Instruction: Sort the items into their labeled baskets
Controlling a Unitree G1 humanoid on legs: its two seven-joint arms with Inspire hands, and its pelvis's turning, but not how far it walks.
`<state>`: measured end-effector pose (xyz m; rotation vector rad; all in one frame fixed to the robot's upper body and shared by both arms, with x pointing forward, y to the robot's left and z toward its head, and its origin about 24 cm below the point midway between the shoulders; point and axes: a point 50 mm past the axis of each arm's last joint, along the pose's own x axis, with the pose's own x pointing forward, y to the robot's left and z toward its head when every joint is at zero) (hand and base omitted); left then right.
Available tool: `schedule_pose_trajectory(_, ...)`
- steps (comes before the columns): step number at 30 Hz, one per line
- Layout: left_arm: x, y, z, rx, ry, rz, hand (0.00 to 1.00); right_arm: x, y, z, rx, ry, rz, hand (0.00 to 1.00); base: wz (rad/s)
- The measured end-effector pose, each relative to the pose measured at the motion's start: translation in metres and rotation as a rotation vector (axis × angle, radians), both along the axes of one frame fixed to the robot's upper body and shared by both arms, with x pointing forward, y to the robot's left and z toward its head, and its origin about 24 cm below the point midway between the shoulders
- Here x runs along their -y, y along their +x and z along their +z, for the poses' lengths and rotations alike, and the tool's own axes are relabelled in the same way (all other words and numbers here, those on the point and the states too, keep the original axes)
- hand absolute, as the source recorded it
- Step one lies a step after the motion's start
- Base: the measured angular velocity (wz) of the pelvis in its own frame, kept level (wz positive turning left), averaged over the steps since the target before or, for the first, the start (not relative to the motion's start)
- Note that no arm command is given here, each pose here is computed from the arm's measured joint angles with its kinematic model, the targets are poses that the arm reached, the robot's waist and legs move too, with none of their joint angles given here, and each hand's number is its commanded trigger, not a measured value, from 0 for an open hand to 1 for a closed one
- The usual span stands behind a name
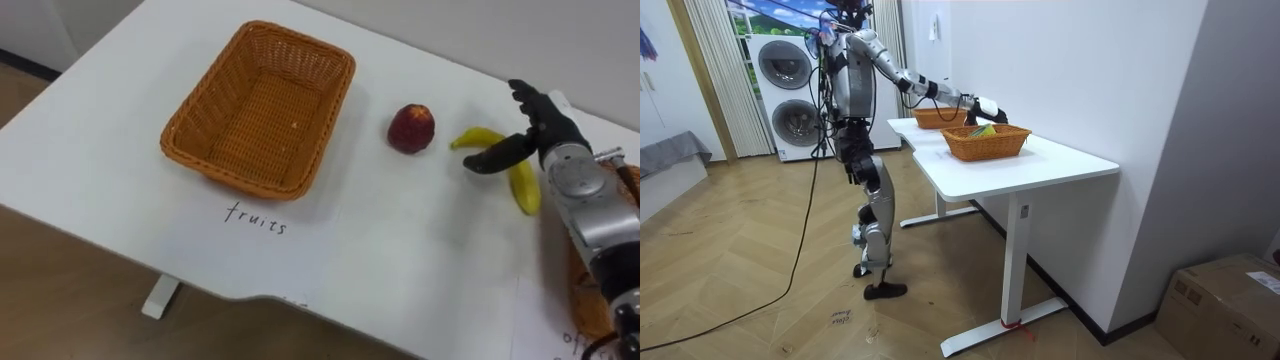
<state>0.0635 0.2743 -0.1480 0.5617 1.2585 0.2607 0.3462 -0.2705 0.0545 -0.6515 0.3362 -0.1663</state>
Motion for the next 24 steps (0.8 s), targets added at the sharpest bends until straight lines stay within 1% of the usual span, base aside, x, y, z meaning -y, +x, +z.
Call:
schedule_pose_trajectory(4,-0.001,0.0,0.0,0.002,0.0,0.001,0.0,0.012,0.0,0.001,-0.034,-0.045,-0.021,0.0,0.02)
schedule_pose_trajectory(9,-0.004,-0.004,0.0,-0.012,0.001,0.019,0.0,0.01,0.004,0.003,-0.048,-0.07,-0.015,0.0,0.05)
schedule_pose_trajectory(17,-0.003,-0.011,-0.003,-0.048,-0.005,0.022,0.0,0.017,0.006,0.003,-0.076,-0.085,-0.046,0.0,0.01)
schedule_pose_trajectory(19,-0.004,-0.01,-0.003,-0.052,-0.014,0.016,0.0,0.024,0.004,0.004,-0.092,-0.118,-0.051,0.0,0.0)
schedule_pose_trajectory(24,-0.006,-0.007,-0.002,-0.047,-0.008,0.008,0.0,0.036,0.0,0.006,-0.11,-0.137,-0.068,0.0,-0.01)
